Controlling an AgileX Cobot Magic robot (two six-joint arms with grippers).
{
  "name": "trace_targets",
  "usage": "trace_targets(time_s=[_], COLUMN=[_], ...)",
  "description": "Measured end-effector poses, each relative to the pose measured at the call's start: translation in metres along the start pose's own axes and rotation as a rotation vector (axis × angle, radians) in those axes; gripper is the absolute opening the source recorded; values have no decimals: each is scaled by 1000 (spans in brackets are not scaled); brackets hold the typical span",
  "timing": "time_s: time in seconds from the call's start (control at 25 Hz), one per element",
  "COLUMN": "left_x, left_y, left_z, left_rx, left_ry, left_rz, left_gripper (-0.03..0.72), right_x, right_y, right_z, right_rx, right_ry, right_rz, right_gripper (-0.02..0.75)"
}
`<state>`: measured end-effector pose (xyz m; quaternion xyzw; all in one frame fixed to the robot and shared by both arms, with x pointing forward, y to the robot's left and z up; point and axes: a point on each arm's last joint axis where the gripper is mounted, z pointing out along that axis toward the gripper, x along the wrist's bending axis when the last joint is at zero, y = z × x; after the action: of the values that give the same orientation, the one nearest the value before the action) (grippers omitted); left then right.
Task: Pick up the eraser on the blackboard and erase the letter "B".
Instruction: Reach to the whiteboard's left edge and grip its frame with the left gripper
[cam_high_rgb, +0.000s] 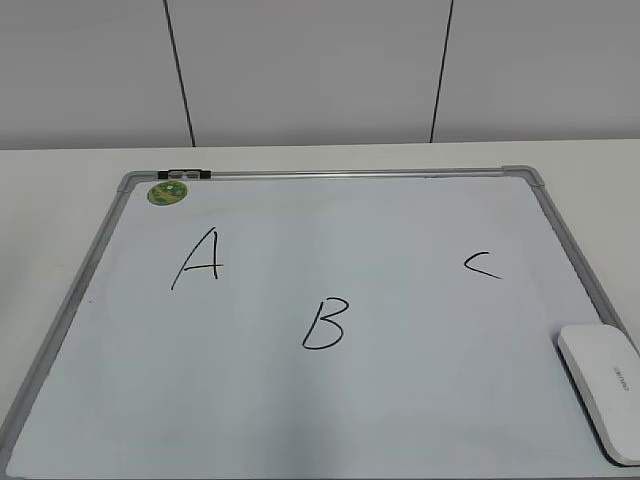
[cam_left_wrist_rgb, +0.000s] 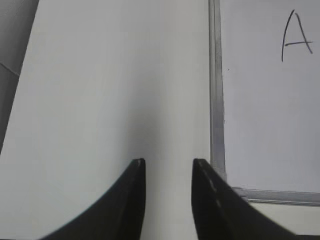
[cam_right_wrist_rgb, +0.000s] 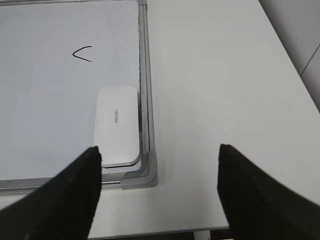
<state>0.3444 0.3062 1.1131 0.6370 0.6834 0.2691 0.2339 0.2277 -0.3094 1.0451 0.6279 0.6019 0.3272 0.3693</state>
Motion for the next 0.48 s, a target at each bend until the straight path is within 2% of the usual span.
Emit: trace_targets(time_s=[0.24,0.28,0.48], left_x=[-8,-10,-18], left_y=[49,55,88], left_z=[45,55,96], left_rx=[163,195,288], left_ry=[8,9,-4], left_rz=[13,15,8], left_gripper=[241,260,245], right_x=[0,0,0], right_y=[0,0,0], right_z=[0,0,0], right_rx=[0,0,0], right_ry=[0,0,0], right_rz=[0,0,0], right_gripper=[535,535,535])
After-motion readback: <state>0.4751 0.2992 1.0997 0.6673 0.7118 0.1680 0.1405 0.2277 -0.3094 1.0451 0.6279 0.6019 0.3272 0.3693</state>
